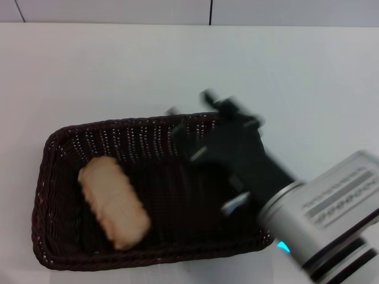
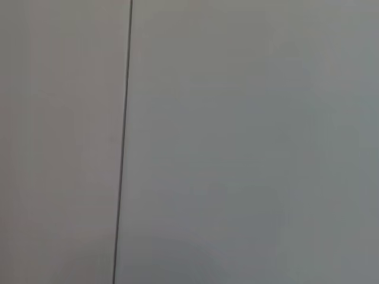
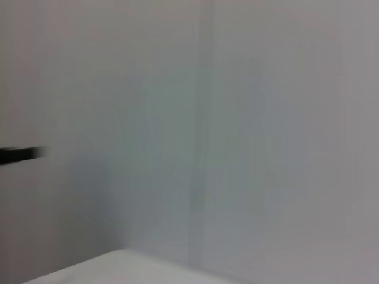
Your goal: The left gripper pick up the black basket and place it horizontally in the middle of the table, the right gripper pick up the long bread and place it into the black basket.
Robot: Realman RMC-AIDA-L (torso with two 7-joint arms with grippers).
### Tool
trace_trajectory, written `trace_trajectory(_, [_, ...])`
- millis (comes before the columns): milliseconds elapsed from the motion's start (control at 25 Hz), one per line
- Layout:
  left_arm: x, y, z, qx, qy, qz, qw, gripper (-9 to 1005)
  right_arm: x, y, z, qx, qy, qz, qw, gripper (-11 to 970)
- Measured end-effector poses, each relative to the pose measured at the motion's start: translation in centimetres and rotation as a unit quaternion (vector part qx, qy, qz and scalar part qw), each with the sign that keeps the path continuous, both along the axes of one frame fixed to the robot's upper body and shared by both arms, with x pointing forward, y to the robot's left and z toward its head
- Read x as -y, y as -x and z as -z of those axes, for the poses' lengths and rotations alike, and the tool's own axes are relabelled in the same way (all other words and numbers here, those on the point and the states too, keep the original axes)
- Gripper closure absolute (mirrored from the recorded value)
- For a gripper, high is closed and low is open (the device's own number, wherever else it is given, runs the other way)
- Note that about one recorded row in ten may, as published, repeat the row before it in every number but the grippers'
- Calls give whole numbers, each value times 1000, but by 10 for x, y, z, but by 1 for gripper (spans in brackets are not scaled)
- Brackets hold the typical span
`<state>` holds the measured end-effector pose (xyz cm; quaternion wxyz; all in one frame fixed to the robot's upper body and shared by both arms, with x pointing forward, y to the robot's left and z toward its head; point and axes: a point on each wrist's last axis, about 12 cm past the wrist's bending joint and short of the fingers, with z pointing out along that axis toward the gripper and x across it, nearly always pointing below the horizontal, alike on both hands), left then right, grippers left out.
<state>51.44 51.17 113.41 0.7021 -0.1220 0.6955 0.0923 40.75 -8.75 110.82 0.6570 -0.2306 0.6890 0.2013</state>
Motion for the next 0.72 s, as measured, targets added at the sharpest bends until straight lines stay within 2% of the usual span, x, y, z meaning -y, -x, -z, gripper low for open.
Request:
trace_trajectory(40, [0, 0, 0, 0, 1, 0, 1000, 183, 12, -8, 0, 14, -5, 49, 999, 375])
trace_trajectory(80, [0, 0, 1, 0, 1, 0, 1000, 183, 12, -8, 0, 14, -5, 49, 999, 375])
trace_trajectory(280, [1, 0, 2, -1, 4, 0, 1000, 183, 49, -15, -3, 64, -21, 185, 980, 375])
trace_trajectory(400, [3, 0, 4, -1, 9, 0, 1000, 183, 73, -14, 1, 99, -24, 287, 953, 375])
trace_trajectory(440, [4, 1, 6, -1, 11, 1, 1000, 183, 86, -13, 6, 122, -18, 348, 929, 375])
trace_trajectory(480, [6, 1, 7, -2, 12, 2, 1000, 183, 86, -13, 6, 122, -18, 348, 929, 375])
trace_trajectory(600, [9, 2, 10, -2, 16, 3, 1000, 183, 104, -9, 14, 160, -2, 419, 894, 375])
trace_trajectory(720, [11, 2, 12, -3, 20, 4, 1000, 183, 121, -5, 19, 189, -5, 454, 870, 375])
